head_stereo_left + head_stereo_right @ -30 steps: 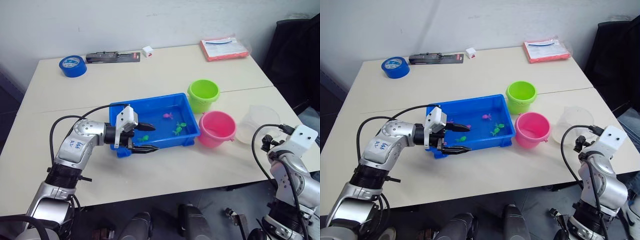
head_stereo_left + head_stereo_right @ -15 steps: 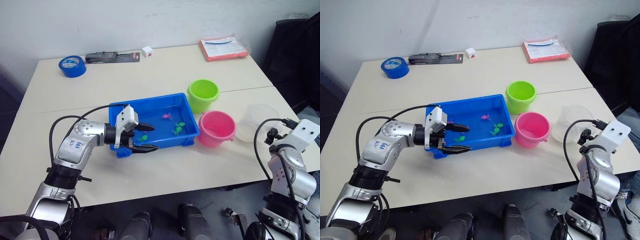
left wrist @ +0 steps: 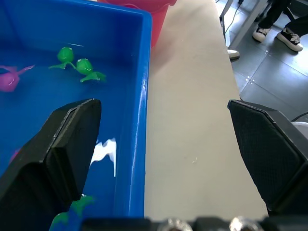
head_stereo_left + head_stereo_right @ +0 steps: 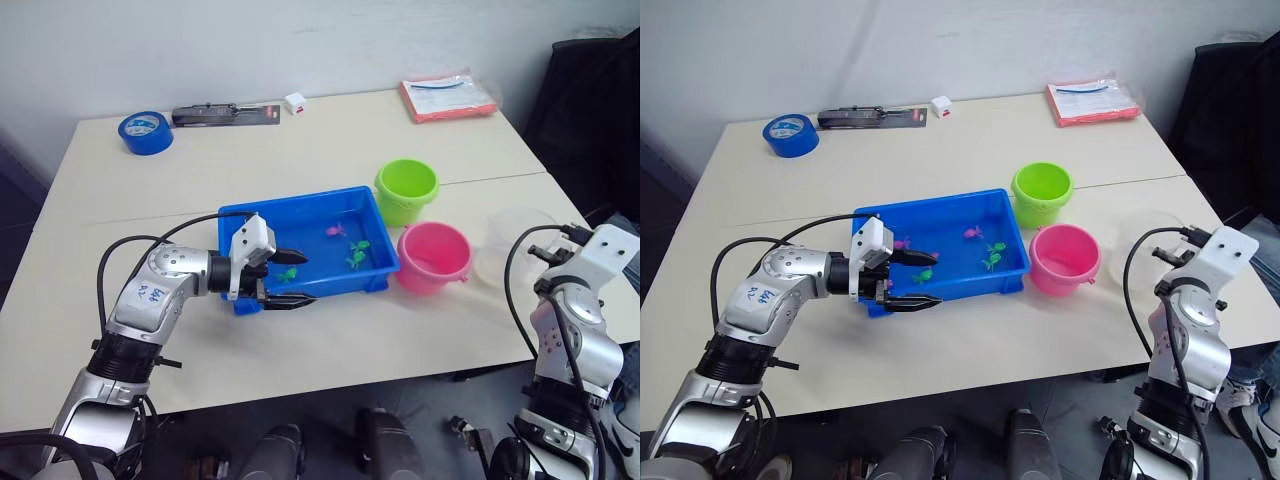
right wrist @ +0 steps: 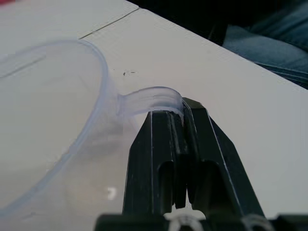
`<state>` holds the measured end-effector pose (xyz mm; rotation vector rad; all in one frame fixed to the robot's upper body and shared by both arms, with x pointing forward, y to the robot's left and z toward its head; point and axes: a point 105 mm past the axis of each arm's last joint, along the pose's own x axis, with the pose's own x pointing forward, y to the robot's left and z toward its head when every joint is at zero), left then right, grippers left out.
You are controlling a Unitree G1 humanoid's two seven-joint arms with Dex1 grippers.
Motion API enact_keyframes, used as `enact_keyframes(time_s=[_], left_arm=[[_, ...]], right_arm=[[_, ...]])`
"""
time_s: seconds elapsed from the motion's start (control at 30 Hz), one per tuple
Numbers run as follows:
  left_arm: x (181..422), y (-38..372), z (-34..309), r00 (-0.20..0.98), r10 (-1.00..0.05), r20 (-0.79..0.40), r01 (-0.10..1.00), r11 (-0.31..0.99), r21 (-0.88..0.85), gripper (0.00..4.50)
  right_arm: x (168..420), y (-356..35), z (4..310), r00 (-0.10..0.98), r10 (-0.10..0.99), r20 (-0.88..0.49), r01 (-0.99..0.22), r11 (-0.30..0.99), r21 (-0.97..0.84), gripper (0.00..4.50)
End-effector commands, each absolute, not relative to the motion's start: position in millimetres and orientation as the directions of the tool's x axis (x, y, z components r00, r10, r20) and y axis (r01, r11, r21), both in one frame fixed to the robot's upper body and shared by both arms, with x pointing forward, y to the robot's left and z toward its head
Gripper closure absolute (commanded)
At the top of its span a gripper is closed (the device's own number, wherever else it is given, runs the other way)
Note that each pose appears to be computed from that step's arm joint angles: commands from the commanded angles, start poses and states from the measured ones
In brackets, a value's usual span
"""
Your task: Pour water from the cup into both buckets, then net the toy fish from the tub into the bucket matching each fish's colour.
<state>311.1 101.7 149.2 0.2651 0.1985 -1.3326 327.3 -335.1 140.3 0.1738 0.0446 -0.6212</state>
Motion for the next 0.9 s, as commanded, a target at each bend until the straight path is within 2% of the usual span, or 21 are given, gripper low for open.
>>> enact_keyframes(time_s=[0.03,0.2,0.43,0.63,0.9], left_arm=[[310.9,104.0,160.7,0.244,-0.933,-0.266,0.968,0.219,0.121,0.0],[313.4,105.5,164.1,0.255,-0.936,-0.244,0.966,0.235,0.109,0.0],[320.1,109.5,170.3,0.275,-0.938,-0.212,0.961,0.26,0.094,0.0],[325.7,110.2,171.9,0.288,-0.938,-0.191,0.956,0.271,0.109,0.0],[329.5,110.1,168.3,0.271,-0.946,-0.176,0.96,0.253,0.116,0.0]], right_arm=[[321.5,-340.4,144.3,0.805,-0.589,-0.072,0.593,0.794,0.136,3.8],[318.7,-339.7,151.9,0.814,-0.58,-0.04,0.579,0.803,0.139,3.8],[313.6,-338.1,183.8,0.839,-0.542,0.053,0.533,0.838,0.118,3.81],[314.7,-326.8,216.3,0.914,-0.387,0.123,0.395,0.918,-0.043,3.81],[316.7,-305.9,248.2,0.969,-0.183,0.163,0.222,0.938,-0.267,3.81]])
